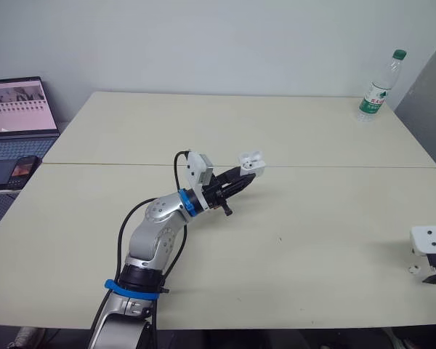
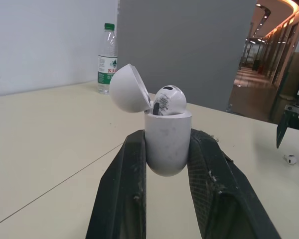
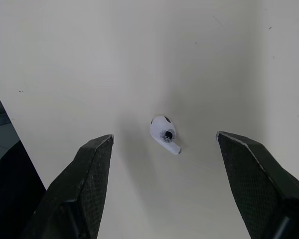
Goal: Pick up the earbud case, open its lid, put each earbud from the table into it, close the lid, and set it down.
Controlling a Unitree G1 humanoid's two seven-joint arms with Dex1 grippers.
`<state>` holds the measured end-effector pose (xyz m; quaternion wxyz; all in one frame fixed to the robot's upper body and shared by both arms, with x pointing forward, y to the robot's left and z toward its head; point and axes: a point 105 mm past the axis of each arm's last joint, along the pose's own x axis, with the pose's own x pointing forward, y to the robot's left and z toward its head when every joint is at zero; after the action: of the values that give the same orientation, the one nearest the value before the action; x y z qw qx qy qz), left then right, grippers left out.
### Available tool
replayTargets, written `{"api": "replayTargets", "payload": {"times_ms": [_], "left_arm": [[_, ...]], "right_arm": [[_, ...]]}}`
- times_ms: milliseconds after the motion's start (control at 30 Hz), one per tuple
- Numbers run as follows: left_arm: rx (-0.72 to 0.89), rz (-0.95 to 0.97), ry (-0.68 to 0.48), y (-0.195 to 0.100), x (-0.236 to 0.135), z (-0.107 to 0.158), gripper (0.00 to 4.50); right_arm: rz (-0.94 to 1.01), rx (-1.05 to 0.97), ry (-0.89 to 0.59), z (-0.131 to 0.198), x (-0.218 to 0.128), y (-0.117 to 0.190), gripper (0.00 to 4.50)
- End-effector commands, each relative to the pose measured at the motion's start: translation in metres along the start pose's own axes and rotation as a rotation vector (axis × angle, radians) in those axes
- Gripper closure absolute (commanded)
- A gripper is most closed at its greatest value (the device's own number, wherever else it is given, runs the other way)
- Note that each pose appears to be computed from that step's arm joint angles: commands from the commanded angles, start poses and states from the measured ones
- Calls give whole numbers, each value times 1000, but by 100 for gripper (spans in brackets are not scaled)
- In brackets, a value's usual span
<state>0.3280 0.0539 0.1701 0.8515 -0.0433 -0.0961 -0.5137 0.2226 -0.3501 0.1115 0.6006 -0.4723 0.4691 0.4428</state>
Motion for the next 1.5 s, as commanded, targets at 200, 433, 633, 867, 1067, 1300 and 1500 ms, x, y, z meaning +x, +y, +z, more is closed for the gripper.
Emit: {"api": "replayTargets", "payload": {"times_ms": [200, 433, 633, 867, 1067, 1300, 1500], "left_arm": [[50, -28, -32, -2, 4, 15, 372], [53, -26, -31, -2, 3, 15, 372], [53, -24, -30, -2, 3, 16, 372], [54, -24, -29, -2, 3, 16, 372], [54, -27, -28, -2, 3, 16, 372], [51, -30, -31, -3, 5, 15, 372], [52, -20, -32, -2, 3, 15, 372]], "right_arm": [[-26, -21, -8, 3, 3, -5, 105], [-12, -28, 13, -1, 8, -2, 204], [-3, -37, 26, -5, 9, 0, 417], [-14, -31, 22, -7, 10, 0, 417], [-53, 9, -82, 17, 2, -9, 417], [-249, 202, -379, 87, -2, -39, 417], [-420, 324, -550, 126, 10, -51, 417]]}}
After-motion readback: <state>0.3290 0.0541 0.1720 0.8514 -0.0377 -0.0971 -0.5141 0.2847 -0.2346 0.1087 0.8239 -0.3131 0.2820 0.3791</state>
